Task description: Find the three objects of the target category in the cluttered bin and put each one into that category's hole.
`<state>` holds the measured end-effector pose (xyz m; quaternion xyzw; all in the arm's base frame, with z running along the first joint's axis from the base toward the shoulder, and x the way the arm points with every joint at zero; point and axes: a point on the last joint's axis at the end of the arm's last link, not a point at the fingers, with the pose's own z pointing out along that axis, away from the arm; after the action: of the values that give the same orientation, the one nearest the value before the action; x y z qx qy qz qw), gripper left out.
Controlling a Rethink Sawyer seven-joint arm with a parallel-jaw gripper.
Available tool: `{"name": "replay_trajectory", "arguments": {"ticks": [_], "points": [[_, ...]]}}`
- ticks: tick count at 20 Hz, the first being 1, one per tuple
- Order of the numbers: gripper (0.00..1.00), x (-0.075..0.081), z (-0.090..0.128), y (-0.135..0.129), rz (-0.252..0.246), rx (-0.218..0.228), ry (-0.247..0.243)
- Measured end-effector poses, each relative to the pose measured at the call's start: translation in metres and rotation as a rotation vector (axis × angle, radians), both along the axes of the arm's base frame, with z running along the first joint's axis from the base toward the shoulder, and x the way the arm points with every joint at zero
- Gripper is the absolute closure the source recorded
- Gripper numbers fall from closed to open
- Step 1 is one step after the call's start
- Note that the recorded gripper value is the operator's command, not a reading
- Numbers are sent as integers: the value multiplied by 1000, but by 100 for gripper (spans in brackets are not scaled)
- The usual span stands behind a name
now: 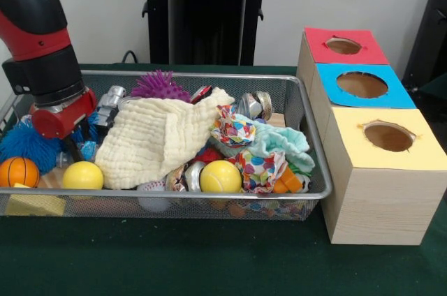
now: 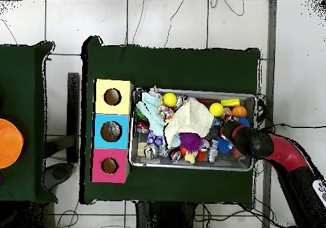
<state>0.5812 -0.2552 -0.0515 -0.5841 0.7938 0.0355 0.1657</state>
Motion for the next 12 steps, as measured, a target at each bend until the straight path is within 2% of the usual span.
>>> {"name": "replay_trajectory", "arguments": {"ticks": [7,9,12], "points": [[100,2,3,2,4,-6,3],[100,5,12,3,14,-24,8],[100,14,41,8,35,-59,22]]}}
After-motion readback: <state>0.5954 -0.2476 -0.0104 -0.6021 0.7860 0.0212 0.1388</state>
